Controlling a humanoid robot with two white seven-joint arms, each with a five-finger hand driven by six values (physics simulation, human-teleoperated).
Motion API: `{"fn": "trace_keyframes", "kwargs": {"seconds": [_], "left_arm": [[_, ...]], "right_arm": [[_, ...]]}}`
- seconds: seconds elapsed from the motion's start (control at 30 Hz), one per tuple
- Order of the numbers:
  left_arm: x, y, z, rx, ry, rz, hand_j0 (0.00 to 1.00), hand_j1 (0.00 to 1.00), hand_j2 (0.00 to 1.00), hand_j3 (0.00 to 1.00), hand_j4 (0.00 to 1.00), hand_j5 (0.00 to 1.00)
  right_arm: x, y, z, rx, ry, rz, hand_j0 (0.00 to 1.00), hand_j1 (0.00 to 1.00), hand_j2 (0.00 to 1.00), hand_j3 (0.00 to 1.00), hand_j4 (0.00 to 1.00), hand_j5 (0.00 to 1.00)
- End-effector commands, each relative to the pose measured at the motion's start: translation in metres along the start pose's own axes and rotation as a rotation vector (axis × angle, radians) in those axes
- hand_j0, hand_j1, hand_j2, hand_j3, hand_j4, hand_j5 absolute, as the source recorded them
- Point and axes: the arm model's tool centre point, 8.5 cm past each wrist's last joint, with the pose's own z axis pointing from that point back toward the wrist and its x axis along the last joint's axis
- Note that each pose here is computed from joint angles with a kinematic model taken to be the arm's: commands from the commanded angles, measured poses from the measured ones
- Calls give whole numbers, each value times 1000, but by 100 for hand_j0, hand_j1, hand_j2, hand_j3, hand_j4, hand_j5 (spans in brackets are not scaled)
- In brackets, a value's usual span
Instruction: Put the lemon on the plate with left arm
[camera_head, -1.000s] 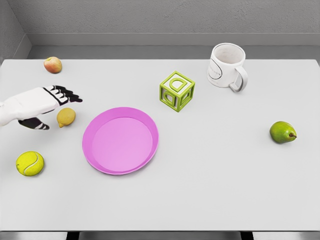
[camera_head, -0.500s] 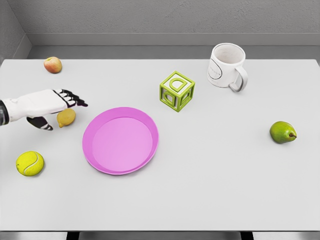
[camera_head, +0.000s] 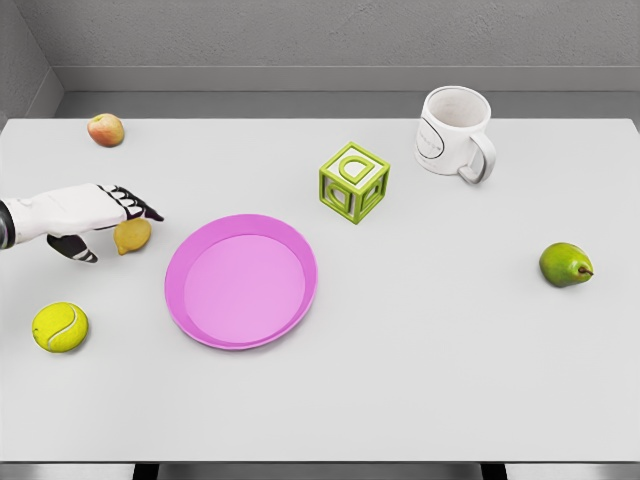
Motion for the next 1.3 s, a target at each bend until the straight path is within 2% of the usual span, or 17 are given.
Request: {"fn": "trace_keyframes", "kwargs": {"seconds": [0.0,0.3,0.5,0.9,1.2,1.27], "left_arm": [[-1,0,0,-3,2,4,91,91,91,91,91,91],[1,-3,-4,-22,5,-14,88,88,88,88,88,88],[4,0,-7,-14,-1,-17,83,83,83,83,83,83],[12,-1,-19,-10,-23,-15,84,84,84,84,84,84],[4,-6,-17,-20,-3,4,84,84,84,84,84,84],[4,-7,-17,-22,-1,5,81,81,81,81,81,81]], "right_arm": [[0,0,0,0,0,-1,100,100,100,100,100,100],[0,0,0,0,0,-1,100,100,100,100,100,100],[0,0,0,0,0,-1,100,100,100,100,100,100],[0,0,0,0,0,-1,100,100,100,100,100,100],[0,0,0,0,0,-1,100,100,100,100,100,100],[0,0,0,0,0,-1,100,100,100,100,100,100]]}}
